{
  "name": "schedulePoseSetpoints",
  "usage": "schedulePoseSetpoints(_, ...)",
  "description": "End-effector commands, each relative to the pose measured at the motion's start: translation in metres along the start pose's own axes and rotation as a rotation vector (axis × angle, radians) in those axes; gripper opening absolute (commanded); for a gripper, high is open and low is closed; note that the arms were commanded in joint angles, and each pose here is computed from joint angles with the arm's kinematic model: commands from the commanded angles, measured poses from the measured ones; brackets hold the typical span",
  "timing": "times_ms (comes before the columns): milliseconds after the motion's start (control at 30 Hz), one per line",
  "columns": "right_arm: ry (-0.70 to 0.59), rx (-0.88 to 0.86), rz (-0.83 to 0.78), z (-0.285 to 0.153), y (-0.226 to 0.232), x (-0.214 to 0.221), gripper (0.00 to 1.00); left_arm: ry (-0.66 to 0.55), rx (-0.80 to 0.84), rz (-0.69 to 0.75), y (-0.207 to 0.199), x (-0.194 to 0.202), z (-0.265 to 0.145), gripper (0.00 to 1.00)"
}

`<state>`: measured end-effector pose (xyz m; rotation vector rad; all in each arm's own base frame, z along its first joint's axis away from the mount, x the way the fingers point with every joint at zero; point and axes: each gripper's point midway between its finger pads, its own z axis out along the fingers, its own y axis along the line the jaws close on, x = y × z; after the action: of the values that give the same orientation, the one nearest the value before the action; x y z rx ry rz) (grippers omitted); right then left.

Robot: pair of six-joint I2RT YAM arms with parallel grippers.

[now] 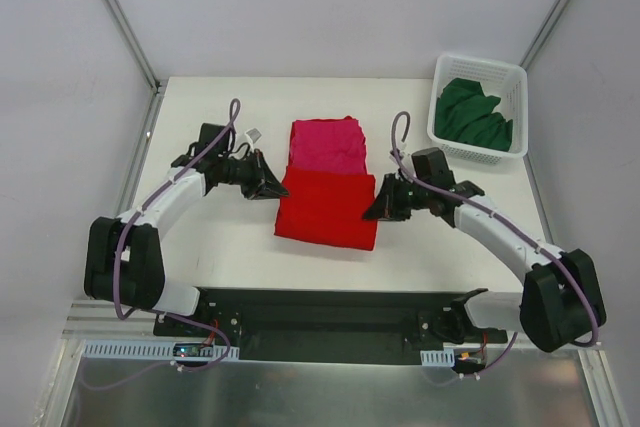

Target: Fold and stack the t-shirts

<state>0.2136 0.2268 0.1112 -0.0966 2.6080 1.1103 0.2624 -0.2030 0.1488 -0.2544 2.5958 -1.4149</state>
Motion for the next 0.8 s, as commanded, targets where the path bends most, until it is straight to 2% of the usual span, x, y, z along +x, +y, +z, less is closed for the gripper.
schedulePoseSetpoints(0, -0.079, 0.021, -0.08, -0.033, 0.026, -0.029, 0.01, -0.05, 0.041, 0.055, -0.035, -0.012, -0.017, 0.0)
schedulePoseSetpoints(200, -0.135, 0.012, -0.108, -0.052, 0.041, -0.06, 0.01, -0.068, 0.054, 0.076, -0.05, -0.022, -0.022, 0.0)
schedulePoseSetpoints(400, -0.178, 0.006, -0.112, -0.062, 0.045, -0.091, 0.01, -0.097, 0.072, 0.116, -0.075, -0.052, -0.024, 0.0)
schedulePoseSetpoints(767, -0.204, 0.003, -0.132, -0.057, 0.051, -0.148, 0.01, -0.104, 0.082, 0.159, -0.098, -0.103, -0.013, 0.0)
